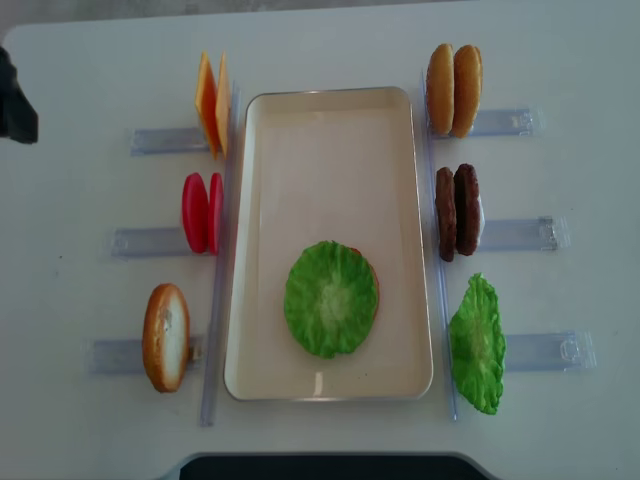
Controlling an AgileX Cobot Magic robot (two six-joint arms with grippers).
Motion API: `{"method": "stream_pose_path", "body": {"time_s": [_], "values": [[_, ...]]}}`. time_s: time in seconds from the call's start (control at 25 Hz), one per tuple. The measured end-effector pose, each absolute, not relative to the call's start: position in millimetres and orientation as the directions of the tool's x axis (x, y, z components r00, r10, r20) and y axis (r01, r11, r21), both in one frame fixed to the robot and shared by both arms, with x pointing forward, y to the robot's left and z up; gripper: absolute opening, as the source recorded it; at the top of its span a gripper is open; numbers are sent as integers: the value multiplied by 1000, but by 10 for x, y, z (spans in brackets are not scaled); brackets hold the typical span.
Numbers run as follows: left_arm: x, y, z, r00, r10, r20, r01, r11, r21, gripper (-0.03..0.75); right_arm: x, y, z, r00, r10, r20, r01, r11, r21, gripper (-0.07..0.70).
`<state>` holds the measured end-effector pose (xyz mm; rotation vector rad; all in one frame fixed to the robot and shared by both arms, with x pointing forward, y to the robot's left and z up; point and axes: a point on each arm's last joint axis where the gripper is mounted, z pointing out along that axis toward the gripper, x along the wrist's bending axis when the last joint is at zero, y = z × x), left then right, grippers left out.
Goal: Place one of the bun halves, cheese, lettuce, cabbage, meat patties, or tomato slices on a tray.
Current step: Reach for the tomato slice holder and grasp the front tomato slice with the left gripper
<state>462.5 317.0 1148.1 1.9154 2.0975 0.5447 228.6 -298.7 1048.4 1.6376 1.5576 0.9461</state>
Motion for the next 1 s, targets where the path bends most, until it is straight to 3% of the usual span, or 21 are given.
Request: {"method": "stream_pose_path", "body": {"time_s": [0.32, 0.72, 1.0], "values": [[5014, 3180, 11268, -119, 991, 63, 931, 90, 354, 692, 2286, -2987, 10484, 21, 998, 51, 506, -55, 861, 531], [5034, 3128, 11252, -132, 991, 0, 930, 124, 346, 692, 2286, -2987, 10484, 21, 998, 51, 506, -55, 861, 531], [5042, 2660, 11231, -50, 998, 39, 936, 34, 350, 692, 2286, -2987, 10484, 21, 998, 51, 506, -55, 861, 531]]}}
